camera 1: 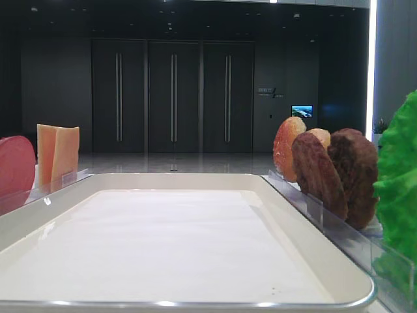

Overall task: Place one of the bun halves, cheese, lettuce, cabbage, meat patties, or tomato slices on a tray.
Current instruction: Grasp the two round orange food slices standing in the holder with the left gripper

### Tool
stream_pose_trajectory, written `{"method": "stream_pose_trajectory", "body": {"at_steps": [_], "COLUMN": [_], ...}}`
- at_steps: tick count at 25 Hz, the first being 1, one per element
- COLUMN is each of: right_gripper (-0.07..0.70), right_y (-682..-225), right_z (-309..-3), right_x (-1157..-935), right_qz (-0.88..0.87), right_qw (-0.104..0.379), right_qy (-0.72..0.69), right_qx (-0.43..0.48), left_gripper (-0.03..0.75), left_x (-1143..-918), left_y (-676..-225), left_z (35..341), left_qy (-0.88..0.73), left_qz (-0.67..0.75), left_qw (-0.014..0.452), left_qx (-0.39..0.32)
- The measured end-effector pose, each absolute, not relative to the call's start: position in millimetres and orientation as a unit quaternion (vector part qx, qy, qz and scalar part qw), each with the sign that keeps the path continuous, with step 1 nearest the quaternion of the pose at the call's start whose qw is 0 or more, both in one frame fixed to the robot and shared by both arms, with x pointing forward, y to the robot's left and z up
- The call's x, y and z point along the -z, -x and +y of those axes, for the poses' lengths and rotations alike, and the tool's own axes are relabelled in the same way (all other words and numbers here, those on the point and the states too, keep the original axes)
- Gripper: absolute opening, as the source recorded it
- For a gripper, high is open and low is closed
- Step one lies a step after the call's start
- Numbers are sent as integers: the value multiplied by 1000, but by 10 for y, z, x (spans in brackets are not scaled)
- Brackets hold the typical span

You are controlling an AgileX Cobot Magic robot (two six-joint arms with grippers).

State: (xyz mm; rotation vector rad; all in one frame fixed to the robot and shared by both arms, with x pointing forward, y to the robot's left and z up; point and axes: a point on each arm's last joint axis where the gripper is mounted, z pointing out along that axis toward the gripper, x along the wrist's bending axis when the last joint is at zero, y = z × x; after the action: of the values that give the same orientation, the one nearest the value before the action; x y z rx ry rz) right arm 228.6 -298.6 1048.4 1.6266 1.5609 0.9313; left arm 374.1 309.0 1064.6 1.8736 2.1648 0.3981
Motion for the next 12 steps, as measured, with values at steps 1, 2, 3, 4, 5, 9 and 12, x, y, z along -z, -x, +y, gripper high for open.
{"method": "stream_pose_trajectory", "body": {"at_steps": [1, 2, 3, 4, 5, 9, 12], "right_gripper": [416, 416, 416, 416, 416, 416, 416], "right_y": [-2286, -2286, -2286, -2286, -2286, -2286, -2286], "right_z": [-2986, -2986, -2986, -2986, -2986, -2986, -2986], "right_x": [-10484, -10484, -10484, -10484, -10484, -10484, -10484], "right_qz": [601, 601, 601, 601, 601, 601, 601], "right_qw": [344, 344, 344, 344, 344, 344, 344], "right_qy": [-626, -626, -626, -626, -626, -626, -626], "right_qx": [-359, -359, -359, -359, -359, -359, -359], "left_gripper": [474, 474, 474, 474, 474, 474, 474], "left_x": [-10631, -10622, -10610, -10592, -10575, -10509, -10488], "left_y": [-3802, -3849, -3898, -3941, -3985, -4095, -4127], "left_z": [3093, 3094, 3096, 3098, 3099, 3103, 3103], "left_qy": [-644, -645, -645, -646, -647, -648, -648], "left_qz": [744, 744, 745, 746, 747, 749, 749], "left_qw": [120, 118, 113, 107, 103, 90, 90], "left_qx": [-132, -130, -125, -120, -116, -103, -102]}}
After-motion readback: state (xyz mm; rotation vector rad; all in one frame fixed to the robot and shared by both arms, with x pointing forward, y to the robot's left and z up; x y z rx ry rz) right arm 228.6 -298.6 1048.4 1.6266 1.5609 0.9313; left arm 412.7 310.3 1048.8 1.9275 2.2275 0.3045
